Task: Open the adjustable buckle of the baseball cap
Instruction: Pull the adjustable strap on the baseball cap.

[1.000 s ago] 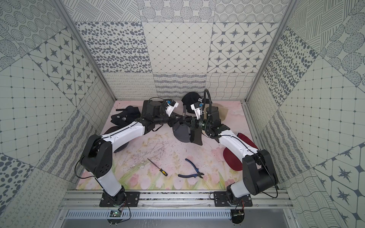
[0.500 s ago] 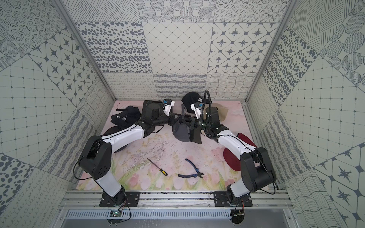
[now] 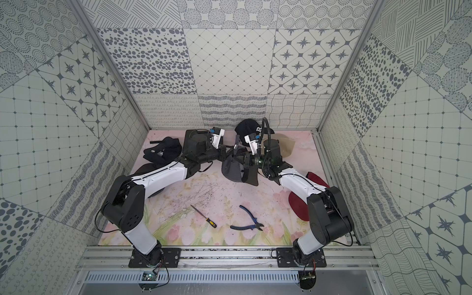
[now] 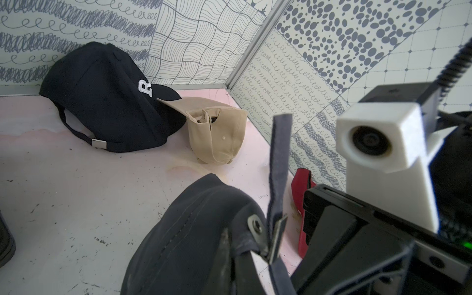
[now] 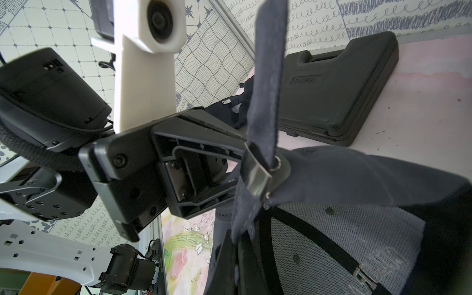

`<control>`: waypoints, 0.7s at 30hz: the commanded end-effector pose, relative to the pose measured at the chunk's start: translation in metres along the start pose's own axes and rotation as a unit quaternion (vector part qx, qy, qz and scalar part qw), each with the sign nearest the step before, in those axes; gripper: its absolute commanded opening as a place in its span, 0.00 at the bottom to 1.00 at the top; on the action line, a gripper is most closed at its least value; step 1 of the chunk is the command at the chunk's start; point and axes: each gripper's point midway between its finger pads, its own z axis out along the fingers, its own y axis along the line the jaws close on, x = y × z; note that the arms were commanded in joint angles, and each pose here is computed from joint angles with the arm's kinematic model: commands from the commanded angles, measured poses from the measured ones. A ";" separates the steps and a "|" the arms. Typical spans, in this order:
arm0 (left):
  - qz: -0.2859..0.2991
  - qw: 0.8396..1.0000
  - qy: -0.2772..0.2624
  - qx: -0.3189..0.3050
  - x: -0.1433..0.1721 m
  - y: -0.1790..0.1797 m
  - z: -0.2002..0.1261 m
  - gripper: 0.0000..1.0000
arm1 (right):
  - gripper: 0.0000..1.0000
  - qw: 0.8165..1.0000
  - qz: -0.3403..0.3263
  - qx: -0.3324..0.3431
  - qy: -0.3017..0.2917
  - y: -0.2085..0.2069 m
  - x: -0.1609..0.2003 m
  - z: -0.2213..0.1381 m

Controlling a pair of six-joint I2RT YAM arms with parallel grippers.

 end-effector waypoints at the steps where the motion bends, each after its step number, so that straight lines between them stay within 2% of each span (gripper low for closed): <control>1: 0.022 0.997 -0.069 -0.004 -0.037 -0.005 -0.003 0.00 | 0.26 1.000 0.001 -0.011 0.017 0.009 0.007 0.001; 3: 0.031 0.998 -0.058 0.000 -0.032 -0.006 -0.001 0.00 | 0.45 1.000 0.006 0.005 0.007 0.005 0.001 -0.006; 4: 0.035 0.998 -0.054 0.000 -0.030 -0.005 -0.001 0.00 | 0.51 1.000 0.010 0.013 0.003 0.002 -0.001 -0.009; 6: 0.045 0.998 -0.044 -0.001 -0.025 -0.004 -0.002 0.00 | 0.58 0.999 0.015 0.030 -0.008 -0.004 -0.007 -0.021; 13: 0.071 0.997 -0.024 0.008 -0.018 -0.008 -0.002 0.00 | 0.57 0.997 0.034 0.054 -0.036 -0.018 -0.016 -0.051; 21: 0.092 0.995 -0.010 0.037 -0.014 -0.017 0.000 0.00 | 0.56 0.999 0.008 0.000 -0.031 -0.001 -0.022 -0.046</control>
